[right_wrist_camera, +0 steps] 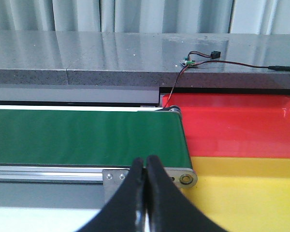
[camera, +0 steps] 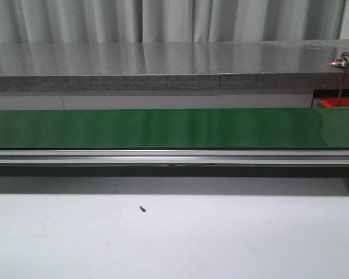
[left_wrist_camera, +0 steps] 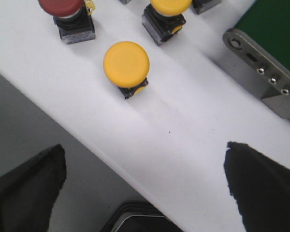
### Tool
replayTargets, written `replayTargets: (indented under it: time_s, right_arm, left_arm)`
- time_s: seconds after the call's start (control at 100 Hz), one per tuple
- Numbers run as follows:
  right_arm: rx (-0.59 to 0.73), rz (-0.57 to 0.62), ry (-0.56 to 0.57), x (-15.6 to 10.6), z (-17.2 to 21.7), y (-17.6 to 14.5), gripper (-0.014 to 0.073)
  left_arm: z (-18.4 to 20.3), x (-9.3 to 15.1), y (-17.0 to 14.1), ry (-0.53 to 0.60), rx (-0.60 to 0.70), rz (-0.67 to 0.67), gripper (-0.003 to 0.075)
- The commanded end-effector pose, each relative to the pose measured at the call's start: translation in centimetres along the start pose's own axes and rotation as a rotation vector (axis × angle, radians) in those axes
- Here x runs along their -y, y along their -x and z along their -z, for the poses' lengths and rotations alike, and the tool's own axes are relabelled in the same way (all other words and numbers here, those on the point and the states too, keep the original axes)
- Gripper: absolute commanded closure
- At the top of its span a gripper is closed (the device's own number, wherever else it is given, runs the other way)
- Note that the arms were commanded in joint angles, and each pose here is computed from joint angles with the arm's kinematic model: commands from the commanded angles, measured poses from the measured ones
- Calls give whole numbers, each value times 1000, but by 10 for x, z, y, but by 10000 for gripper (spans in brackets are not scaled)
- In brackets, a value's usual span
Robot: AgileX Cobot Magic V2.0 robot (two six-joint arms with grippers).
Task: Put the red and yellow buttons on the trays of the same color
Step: 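Lower the left gripper onto a yellow button and close on it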
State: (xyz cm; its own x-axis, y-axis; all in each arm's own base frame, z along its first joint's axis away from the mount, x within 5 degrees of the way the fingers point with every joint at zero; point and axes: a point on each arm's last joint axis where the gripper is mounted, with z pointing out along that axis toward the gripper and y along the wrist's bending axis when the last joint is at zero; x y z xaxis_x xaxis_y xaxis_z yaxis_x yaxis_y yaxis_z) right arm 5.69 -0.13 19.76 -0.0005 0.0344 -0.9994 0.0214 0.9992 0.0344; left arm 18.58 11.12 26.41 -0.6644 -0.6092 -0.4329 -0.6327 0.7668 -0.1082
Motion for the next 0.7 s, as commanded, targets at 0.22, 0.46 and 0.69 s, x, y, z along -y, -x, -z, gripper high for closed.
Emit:
replayTargets:
  time_s: [0.22, 0.46, 0.69]
  right_arm:
    - [112, 11, 3, -1, 3, 14, 664]
    - [112, 11, 3, -1, 3, 14, 664]
    - [112, 11, 3, -1, 3, 14, 664]
  left_arm:
    - [-40, 1, 26, 6, 4, 41, 92]
    - [-66, 1, 32, 11, 4, 54, 115]
    - [-78, -7, 39, 22, 39, 97, 122]
